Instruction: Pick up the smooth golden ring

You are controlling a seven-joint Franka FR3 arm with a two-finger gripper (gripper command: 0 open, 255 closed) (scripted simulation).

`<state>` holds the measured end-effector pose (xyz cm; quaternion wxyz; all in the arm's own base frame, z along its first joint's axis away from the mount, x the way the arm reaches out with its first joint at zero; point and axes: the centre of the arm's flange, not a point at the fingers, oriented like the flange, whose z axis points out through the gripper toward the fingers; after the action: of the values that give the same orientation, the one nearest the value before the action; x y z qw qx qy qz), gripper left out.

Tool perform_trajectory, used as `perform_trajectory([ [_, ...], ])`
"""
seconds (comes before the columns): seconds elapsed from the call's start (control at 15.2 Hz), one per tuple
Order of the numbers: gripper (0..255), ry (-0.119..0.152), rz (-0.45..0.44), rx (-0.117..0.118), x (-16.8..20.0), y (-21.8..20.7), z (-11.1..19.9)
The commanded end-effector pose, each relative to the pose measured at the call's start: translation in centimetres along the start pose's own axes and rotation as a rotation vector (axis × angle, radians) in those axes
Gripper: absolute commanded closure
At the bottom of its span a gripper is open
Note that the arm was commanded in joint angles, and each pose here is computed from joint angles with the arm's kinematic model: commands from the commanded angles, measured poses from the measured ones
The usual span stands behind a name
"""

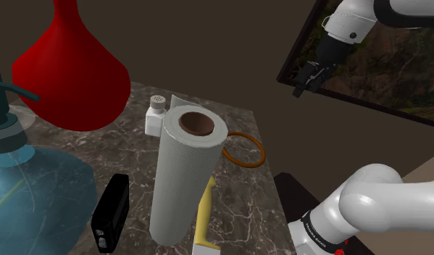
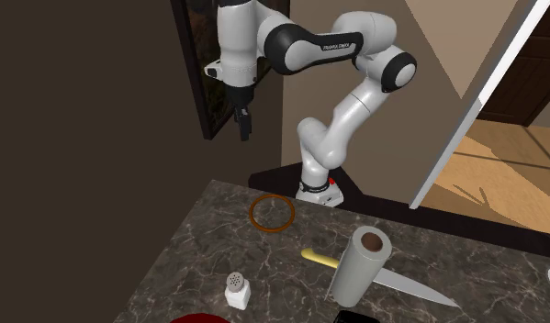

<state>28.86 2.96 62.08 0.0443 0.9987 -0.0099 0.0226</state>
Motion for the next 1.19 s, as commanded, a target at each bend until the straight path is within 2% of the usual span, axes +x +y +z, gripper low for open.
perform_trajectory([
  [0.0, 0, 0.0, 0.0, 0.0, 0.0, 0.0, 0.0],
  [0.53, 0, -0.035, 0.324, 0.049, -4.1, -7.7, 4.2],
  [1.06, 0, -0.071, 0.648, 0.098, -5.7, -16.5, 7.9],
  [1.12, 0, -0.071, 0.649, 0.098, -5.7, -16.5, 7.9],
])
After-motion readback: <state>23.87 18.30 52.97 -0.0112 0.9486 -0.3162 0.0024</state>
